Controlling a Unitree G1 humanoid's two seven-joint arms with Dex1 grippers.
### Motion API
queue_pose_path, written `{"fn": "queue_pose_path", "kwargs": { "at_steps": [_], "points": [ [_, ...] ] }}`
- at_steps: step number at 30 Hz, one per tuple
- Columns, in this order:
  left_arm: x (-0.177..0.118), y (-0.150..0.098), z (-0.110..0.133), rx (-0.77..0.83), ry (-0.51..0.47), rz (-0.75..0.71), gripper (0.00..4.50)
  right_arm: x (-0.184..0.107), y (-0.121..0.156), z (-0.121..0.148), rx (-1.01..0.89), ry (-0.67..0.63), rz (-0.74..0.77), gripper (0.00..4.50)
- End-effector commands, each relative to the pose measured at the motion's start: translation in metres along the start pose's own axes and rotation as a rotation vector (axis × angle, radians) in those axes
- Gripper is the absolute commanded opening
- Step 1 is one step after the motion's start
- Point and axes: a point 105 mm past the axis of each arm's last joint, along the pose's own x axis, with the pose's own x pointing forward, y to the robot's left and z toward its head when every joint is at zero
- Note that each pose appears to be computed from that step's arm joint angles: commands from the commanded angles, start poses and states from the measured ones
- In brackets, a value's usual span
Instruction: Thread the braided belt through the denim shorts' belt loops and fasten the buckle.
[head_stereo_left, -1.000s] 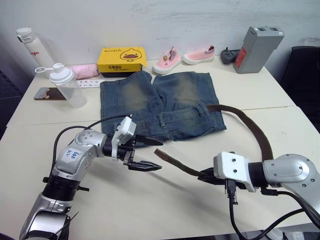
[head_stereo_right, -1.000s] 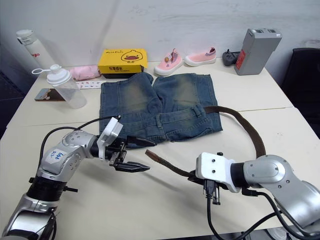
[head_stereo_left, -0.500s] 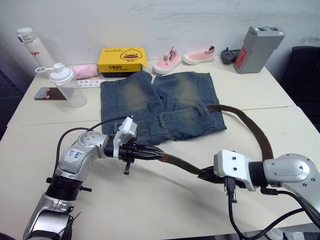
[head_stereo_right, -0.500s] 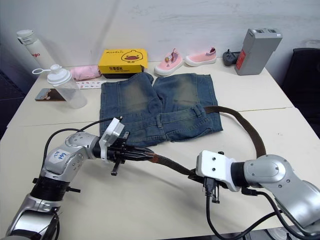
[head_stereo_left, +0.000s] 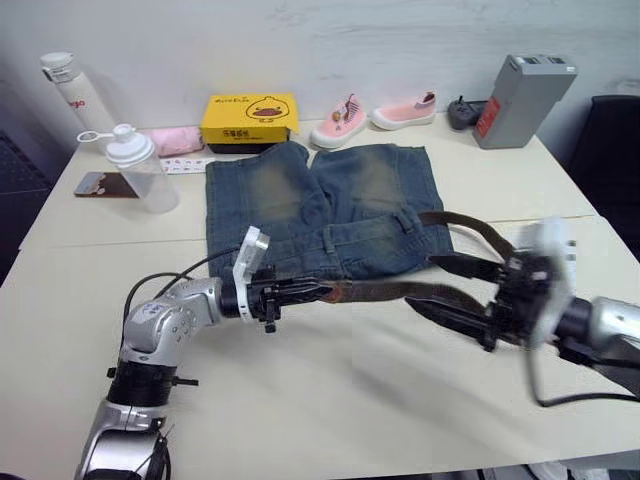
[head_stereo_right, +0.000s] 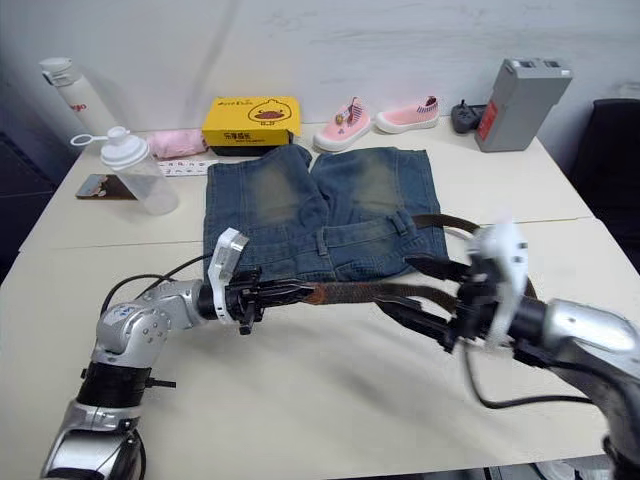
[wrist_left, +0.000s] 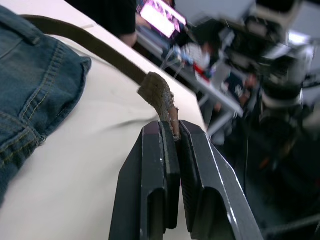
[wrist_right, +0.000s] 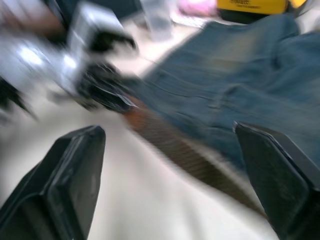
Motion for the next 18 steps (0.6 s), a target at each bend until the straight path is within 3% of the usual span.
{"fn": "queue_pose_path", "kwargs": {
  "at_steps": [1, 4, 8, 11, 15, 18],
  "points": [
    [0.012, -0.021, 0.01, -0.029, -0.055, -0.05, 0.0, 0.003, 0.041, -0.008, 0.202, -0.027, 0.15, 4.16],
    [0.016, -0.027, 0.013, -0.044, -0.071, -0.065, 0.0, 0.015, 0.036, -0.041, 0.412, 0.027, 0.068, 4.16],
    [0.017, -0.031, 0.018, -0.052, -0.075, -0.077, 0.0, 0.048, 0.018, -0.067, 0.677, -0.073, -0.02, 4.16],
    [0.017, -0.032, 0.021, -0.049, -0.076, -0.076, 0.0, 0.055, -0.004, -0.069, 0.787, -0.185, -0.094, 4.16],
    [0.015, -0.032, 0.023, -0.046, -0.075, -0.069, 0.0, 0.044, -0.028, -0.05, 0.847, -0.412, -0.152, 4.16],
    [0.014, -0.031, 0.023, -0.047, -0.072, -0.063, 0.0, 0.038, -0.037, -0.047, 0.851, -0.476, -0.188, 4.16]
  ]
}}
